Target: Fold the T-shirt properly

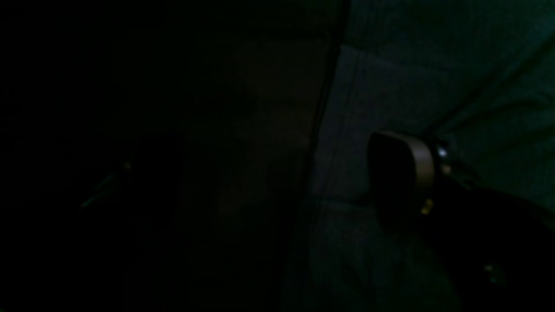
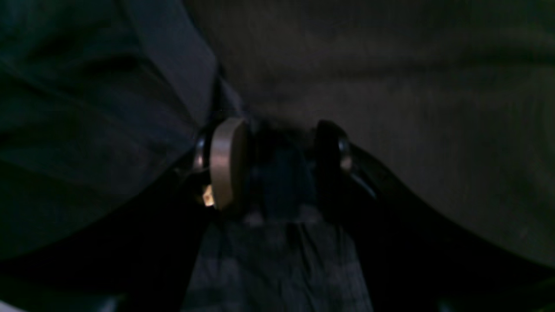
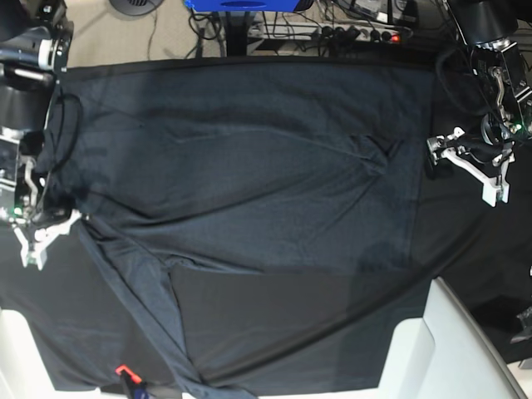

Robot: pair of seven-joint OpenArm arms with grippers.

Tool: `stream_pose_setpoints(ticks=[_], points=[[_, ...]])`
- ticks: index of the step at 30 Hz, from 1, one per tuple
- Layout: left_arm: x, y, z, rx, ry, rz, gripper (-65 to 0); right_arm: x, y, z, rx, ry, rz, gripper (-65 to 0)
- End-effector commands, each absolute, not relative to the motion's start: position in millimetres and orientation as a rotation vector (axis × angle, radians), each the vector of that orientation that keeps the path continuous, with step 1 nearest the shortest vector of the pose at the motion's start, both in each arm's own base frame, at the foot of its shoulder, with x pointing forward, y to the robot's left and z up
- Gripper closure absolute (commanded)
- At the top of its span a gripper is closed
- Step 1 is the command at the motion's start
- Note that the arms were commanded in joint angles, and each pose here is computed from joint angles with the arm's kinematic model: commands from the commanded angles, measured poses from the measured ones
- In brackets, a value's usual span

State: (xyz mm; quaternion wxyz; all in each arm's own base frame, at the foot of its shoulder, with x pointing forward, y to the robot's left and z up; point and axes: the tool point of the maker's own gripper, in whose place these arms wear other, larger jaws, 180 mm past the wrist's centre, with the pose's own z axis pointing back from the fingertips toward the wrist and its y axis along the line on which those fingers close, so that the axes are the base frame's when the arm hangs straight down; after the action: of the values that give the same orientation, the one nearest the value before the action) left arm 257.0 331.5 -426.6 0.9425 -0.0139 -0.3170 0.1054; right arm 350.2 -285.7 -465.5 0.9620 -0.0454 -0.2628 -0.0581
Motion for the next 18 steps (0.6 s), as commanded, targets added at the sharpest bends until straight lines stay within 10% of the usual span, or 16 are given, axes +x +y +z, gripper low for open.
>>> stream_pose_setpoints(ticks=[1, 18], points=[[266.6, 338.5, -412.6, -0.014, -0.693, 0.201, -63.8, 364.9, -292.7, -449.6, -0.106, -0.587, -0.120, -25.7], [266.5, 338.0, -413.2, -0.015, -0.693, 0.202, -63.8, 364.4, -290.4, -451.2, -0.102, -0.584, -0.114, -37.2]])
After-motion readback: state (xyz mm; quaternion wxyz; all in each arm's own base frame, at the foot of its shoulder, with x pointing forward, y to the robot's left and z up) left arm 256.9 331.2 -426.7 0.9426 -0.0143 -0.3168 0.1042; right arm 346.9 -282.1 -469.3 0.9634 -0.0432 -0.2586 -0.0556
